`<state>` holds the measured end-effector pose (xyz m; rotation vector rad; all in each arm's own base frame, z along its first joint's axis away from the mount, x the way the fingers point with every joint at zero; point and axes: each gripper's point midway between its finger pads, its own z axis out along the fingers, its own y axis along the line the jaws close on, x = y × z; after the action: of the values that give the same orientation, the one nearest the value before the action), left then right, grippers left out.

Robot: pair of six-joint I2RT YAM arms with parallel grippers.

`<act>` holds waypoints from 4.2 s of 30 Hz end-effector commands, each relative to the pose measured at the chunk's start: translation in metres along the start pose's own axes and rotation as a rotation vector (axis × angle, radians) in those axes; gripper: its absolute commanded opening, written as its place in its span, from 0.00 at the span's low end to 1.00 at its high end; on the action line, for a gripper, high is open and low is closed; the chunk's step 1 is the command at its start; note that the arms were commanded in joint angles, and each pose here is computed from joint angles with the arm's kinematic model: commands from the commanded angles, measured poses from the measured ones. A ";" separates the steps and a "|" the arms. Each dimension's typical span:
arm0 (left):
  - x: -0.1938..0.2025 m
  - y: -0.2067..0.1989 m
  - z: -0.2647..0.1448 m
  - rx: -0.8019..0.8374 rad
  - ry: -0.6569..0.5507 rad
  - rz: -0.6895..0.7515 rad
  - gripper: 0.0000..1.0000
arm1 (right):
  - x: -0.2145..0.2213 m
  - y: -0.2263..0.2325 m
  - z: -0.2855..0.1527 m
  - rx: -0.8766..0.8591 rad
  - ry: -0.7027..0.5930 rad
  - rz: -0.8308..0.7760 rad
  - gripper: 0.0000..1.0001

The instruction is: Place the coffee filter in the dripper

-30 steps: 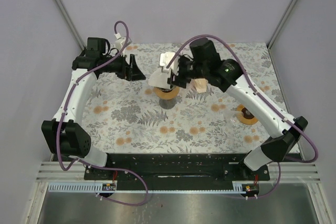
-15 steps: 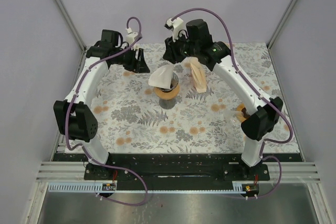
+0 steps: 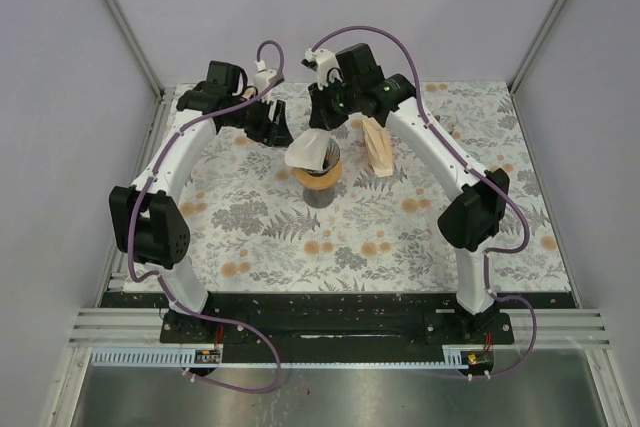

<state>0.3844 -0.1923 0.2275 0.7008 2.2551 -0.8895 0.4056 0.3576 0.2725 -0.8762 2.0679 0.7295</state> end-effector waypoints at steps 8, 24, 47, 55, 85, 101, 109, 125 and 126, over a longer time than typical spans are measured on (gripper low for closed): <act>0.001 -0.018 0.003 0.022 -0.001 0.060 0.65 | 0.026 0.026 -0.016 -0.116 0.079 -0.024 0.04; -0.047 -0.024 -0.038 -0.029 -0.123 0.075 0.75 | 0.054 0.024 0.002 -0.019 0.151 -0.042 0.02; -0.010 -0.027 0.001 -0.080 -0.067 0.044 0.77 | 0.072 0.017 0.018 0.076 0.233 0.074 0.00; 0.007 -0.005 0.023 -0.146 -0.015 0.015 0.70 | 0.075 0.010 0.016 0.135 0.239 0.107 0.00; -0.003 -0.018 0.013 -0.118 -0.079 0.040 0.64 | 0.078 0.026 0.022 0.127 0.301 0.085 0.00; -0.016 -0.014 -0.009 -0.052 -0.148 -0.042 0.67 | 0.131 -0.003 0.032 0.238 0.449 0.042 0.00; -0.013 -0.026 -0.012 0.000 -0.150 -0.048 0.69 | 0.129 -0.005 0.038 0.265 0.459 0.014 0.00; 0.006 -0.028 0.011 0.018 -0.103 -0.086 0.62 | 0.096 0.011 0.031 0.244 0.403 -0.023 0.13; 0.006 -0.027 0.012 0.016 -0.101 -0.088 0.61 | 0.090 0.012 0.028 0.244 0.389 -0.025 0.17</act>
<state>0.3598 -0.2111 0.2166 0.5399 2.2669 -0.9544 0.3646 0.3416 0.1475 -0.9449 2.5202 0.2678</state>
